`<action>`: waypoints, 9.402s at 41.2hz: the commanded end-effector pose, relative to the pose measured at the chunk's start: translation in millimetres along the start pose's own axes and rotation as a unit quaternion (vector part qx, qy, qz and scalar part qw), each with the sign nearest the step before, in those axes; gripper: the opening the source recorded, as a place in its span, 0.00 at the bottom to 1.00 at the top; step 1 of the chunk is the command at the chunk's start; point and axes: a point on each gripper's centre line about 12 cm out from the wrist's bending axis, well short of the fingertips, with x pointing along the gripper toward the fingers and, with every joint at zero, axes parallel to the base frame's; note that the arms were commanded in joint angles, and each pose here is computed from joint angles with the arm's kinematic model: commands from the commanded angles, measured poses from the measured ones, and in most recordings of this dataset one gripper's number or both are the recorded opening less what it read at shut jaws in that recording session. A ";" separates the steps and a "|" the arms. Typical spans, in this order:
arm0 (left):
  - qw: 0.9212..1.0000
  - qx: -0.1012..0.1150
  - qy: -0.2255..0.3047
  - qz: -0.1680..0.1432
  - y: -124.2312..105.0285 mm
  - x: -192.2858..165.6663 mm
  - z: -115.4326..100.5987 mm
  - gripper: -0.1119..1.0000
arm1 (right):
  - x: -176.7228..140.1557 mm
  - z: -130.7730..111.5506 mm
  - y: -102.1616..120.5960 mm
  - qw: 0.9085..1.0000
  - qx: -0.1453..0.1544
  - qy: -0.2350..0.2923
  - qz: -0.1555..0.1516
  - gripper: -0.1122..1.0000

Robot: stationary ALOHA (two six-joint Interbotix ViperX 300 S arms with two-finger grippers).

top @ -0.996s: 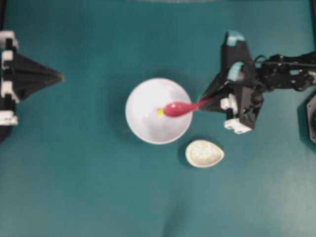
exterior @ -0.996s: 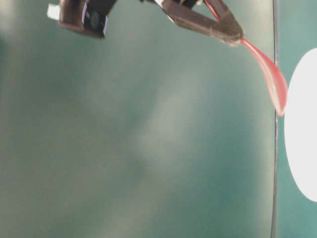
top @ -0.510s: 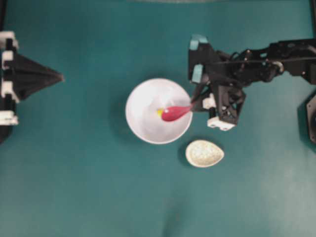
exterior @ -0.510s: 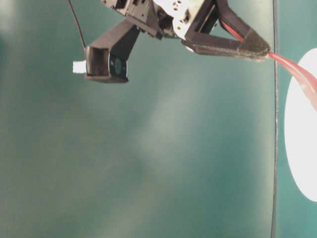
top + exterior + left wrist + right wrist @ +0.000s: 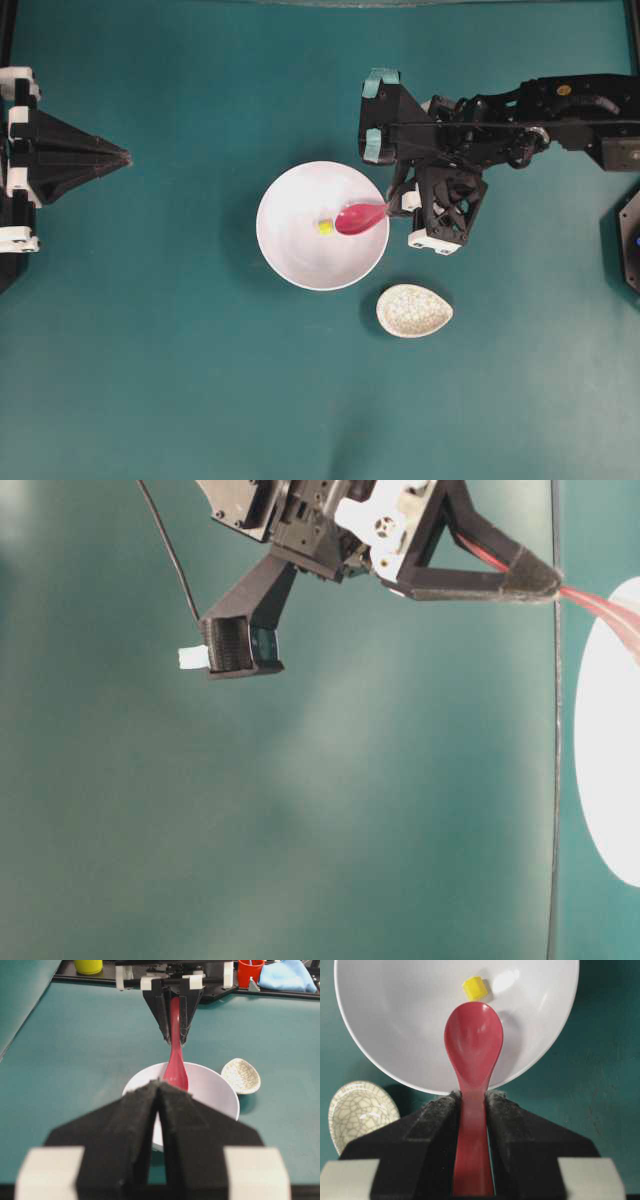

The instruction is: Scoop the yellow hexagonal prism block from the bowl with a spoon using the right arm.

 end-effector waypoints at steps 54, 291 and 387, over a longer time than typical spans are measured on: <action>1.000 0.006 -0.015 0.005 2.1 1.6 11.8 0.15 | 30.1 26.2 1.1 1.000 0.003 -0.029 -0.006 0.32; 1.000 0.005 -0.022 0.008 3.0 1.7 15.5 0.15 | -82.9 43.2 28.8 0.981 -0.019 -0.191 -0.009 0.32; 1.000 0.003 -0.017 0.007 3.1 1.7 13.3 0.15 | -81.9 41.4 28.7 0.983 -0.020 -0.184 -0.010 0.32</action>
